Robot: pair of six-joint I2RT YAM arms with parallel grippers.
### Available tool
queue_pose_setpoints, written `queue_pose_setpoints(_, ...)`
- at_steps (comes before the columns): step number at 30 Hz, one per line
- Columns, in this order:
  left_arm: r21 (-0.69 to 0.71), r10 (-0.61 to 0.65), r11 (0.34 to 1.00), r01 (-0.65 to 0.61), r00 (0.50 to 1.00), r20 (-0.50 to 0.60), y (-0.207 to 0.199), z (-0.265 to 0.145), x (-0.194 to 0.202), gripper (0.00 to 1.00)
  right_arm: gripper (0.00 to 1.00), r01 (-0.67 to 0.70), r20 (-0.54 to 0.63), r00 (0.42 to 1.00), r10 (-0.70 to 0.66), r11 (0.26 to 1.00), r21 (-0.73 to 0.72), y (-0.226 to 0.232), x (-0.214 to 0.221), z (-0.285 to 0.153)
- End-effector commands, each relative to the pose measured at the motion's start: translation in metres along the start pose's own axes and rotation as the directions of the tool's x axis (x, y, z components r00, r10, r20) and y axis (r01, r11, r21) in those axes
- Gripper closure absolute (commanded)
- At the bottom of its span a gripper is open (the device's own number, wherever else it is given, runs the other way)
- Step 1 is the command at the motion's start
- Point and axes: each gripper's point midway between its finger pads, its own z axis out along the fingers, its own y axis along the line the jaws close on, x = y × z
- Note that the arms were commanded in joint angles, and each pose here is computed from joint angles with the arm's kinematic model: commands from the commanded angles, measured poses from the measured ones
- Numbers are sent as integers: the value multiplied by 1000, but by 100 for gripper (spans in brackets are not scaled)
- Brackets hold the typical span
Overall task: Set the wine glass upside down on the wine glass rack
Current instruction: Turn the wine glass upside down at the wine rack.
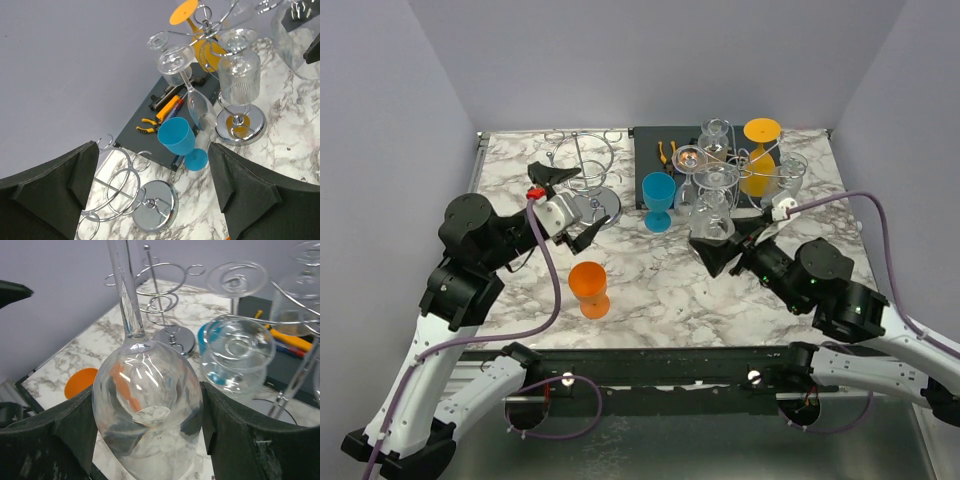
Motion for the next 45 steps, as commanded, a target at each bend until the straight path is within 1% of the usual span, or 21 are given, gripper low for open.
queue_pose_setpoints(1,-97,-146,984,148,989,29,17,-8,-24,1,99,-14,-113,993,40,975,220,-41,12,-26)
queue_pose_setpoints(3,-101,-201,974,205,979,44,19,-8,-31,1,99,-15,-146,988,53,968,252,-49,18,-37)
queue_pose_setpoints(6,-77,-252,963,257,966,61,15,-7,-37,1,99,-44,-133,987,87,953,298,-63,14,-58)
queue_pose_setpoints(9,-59,-262,962,266,963,65,10,-8,-37,1,99,-90,-91,987,131,927,363,-81,5,-83)
queue_pose_setpoints(12,-62,-251,965,255,966,56,8,-9,-32,1,99,-139,-49,983,175,899,415,-94,3,-98)
queue_pose_setpoints(14,-62,-242,967,246,969,54,8,-10,-31,1,99,-129,-56,984,171,886,446,-99,10,-98)
queue_pose_setpoints(17,-53,-233,970,236,971,56,7,-9,-31,1,100,-54,-123,983,134,861,506,-105,33,-89)
queue_pose_setpoints(19,-48,-227,972,230,972,59,6,-10,-32,1,99,-34,-144,979,142,817,576,-114,46,-90)
queue_pose_setpoints(22,-39,-211,976,213,976,60,4,-11,-32,1,99,-29,-105,988,116,795,606,-121,43,-88)
queue_pose_setpoints(24,-36,-198,979,200,978,59,2,-12,-30,1,99,-66,-44,992,118,782,620,-126,38,-90)
queue_pose_setpoints(27,-37,-189,981,192,980,58,2,-12,-30,1,99,-102,15,993,120,767,634,-133,37,-96)
queue_pose_setpoints(30,-36,-184,982,186,982,52,2,-12,-27,1,99,-110,31,992,118,746,657,-139,44,-100)
queue_pose_setpoints(32,-31,-183,982,185,982,49,1,-10,-26,1,99,-110,31,992,122,720,685,-143,51,-101)
queue_pose_setpoints(34,-20,-186,982,187,981,44,-1,-9,-23,1,99,-134,47,988,146,674,726,-148,60,-103)
queue_pose_setpoints(39,-2,-161,987,161,986,37,-4,-5,-17,1,99,-112,40,991,130,602,791,-154,84,-95)
queue_pose_setpoints(42,-3,-143,990,143,989,31,-3,-3,-14,1,99,-178,121,982,143,517,838,-165,90,-105)
queue_pose_setpoints(45,0,-129,992,129,991,26,-3,-2,-12,1,99,-194,148,980,131,495,847,-169,95,-107)
